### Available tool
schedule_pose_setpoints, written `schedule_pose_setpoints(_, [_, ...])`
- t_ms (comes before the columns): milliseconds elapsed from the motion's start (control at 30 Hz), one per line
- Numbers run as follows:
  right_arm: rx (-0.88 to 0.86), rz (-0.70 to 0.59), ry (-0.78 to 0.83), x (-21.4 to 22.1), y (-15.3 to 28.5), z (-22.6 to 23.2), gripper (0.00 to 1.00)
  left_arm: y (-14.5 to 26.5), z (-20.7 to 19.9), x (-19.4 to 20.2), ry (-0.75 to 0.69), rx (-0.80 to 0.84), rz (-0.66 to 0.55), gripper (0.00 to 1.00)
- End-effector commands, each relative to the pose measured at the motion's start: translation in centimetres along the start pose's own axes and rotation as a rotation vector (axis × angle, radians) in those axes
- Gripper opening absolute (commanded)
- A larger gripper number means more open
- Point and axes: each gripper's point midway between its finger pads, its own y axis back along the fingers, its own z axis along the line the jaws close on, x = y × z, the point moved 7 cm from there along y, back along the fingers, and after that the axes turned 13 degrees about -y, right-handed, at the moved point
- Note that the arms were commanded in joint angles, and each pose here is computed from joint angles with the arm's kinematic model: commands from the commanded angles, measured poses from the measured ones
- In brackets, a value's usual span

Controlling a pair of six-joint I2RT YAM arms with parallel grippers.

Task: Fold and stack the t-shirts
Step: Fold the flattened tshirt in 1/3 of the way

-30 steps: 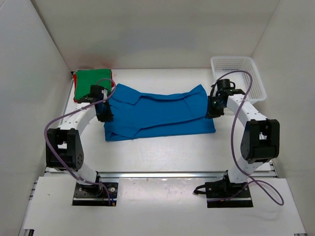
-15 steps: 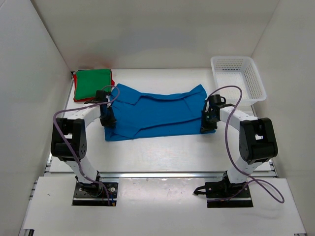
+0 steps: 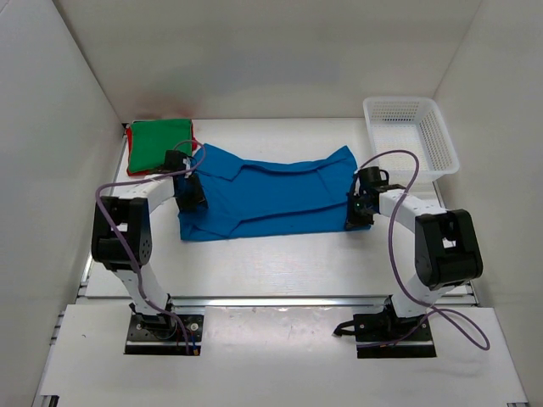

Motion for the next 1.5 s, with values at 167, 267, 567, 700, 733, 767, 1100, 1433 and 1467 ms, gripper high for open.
schedule_pose_setpoints(167, [-0.116, -0.131, 0.052, -1.0, 2.3, 3.0, 0.15, 7.3, -3.4, -2.3, -0.058, 0.13, -0.305, 0.57])
schedule_pose_setpoints(267, [-0.162, -0.134, 0.053, -1.6, 2.1, 4.3, 0.12, 6.0, -3.4, -0.7, -0.077, 0.121, -0.253, 0.55])
schedule_pose_setpoints(567, [-0.223, -0.06, 0.037, -1.0, -1.3, 6.9, 0.0, 0.0, -3.4, 3.8, -0.093, -0.015, -0.019, 0.47])
schedule_pose_setpoints(700, [-0.178, 0.005, 0.044, 1.1, -2.3, 5.9, 0.0, -0.5, -2.6, 5.8, -0.106, -0.075, 0.07, 0.46])
schedule_pose_setpoints(733, [-0.169, 0.02, 0.044, 1.7, -2.3, 5.7, 0.0, -0.2, -2.5, 6.5, -0.109, -0.076, 0.078, 0.46])
schedule_pose_setpoints(767, [-0.153, 0.042, 0.036, 2.3, -2.5, 5.2, 0.0, 0.1, -2.2, 7.2, -0.091, -0.077, 0.076, 0.45])
schedule_pose_setpoints(1100, [-0.116, 0.141, 0.067, 6.3, -1.9, 3.9, 0.0, 3.1, -1.7, 12.1, -0.096, -0.061, 0.086, 0.43])
schedule_pose_setpoints(1433, [-0.171, 0.14, 0.091, 8.0, 0.0, 5.1, 0.0, 7.4, -1.1, 8.2, -0.06, -0.005, -0.085, 0.34])
schedule_pose_setpoints(1467, [-0.192, 0.124, 0.105, 7.6, 0.5, 5.9, 0.0, 8.0, -1.3, 7.7, -0.058, 0.019, -0.103, 0.34])
